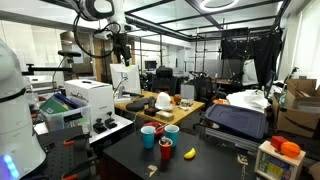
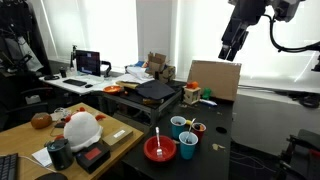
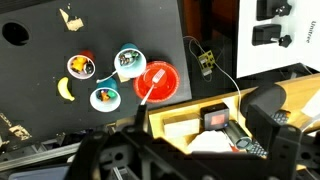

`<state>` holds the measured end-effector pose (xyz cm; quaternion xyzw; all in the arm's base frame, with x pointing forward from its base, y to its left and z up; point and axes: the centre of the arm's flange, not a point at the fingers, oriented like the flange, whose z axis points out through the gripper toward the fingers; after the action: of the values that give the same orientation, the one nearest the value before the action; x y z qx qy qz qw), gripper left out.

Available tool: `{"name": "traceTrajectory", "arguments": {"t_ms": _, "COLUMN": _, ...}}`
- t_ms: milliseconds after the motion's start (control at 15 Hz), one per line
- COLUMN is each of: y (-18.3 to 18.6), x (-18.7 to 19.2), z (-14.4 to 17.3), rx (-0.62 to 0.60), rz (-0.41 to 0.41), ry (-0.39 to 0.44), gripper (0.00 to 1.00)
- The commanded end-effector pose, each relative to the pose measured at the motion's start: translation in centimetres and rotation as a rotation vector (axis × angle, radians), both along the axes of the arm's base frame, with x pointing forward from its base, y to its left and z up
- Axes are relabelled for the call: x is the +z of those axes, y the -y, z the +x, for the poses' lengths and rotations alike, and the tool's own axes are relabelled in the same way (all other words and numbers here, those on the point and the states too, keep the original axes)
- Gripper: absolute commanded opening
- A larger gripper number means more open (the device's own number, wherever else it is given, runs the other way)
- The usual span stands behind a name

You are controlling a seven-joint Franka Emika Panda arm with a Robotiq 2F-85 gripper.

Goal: Pick the blue cup and pour some of its contents in the bowl

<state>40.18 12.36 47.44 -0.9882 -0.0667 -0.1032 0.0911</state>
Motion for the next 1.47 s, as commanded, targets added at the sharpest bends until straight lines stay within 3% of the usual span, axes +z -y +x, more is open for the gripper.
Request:
{"name": "traceTrajectory", "arguments": {"t_ms": 0, "y": 0.0, "x": 0.0, "z": 0.0, "rx": 0.000, "rz": 0.000, "ry": 0.000, "gripper": 1.00}}
{"name": "traceTrajectory", "arguments": {"t_ms": 400, "y": 0.8, "x": 0.0, "z": 0.6, "rx": -0.012, "rz": -0.027, "ry": -0.003, "gripper": 1.00}}
{"name": "traceTrajectory", "arguments": {"t_ms": 733, "y": 5.6, "x": -0.9, "z": 4.1, "rx": -0.111, "rz": -0.118, "ry": -0.002, "gripper": 1.00}}
{"name": "traceTrajectory", "arguments": {"t_ms": 1067, "y": 10.7, "x": -2.5, "z": 10.1, "rx": -0.183, "rz": -0.148, "ry": -0.036, "gripper": 1.00}}
{"name": "traceTrajectory", "arguments": {"t_ms": 1400, "y": 14.7, "x": -6.2, "z": 18.7, "rx": -0.277, "rz": -0.209, "ry": -0.075, "gripper": 1.00}}
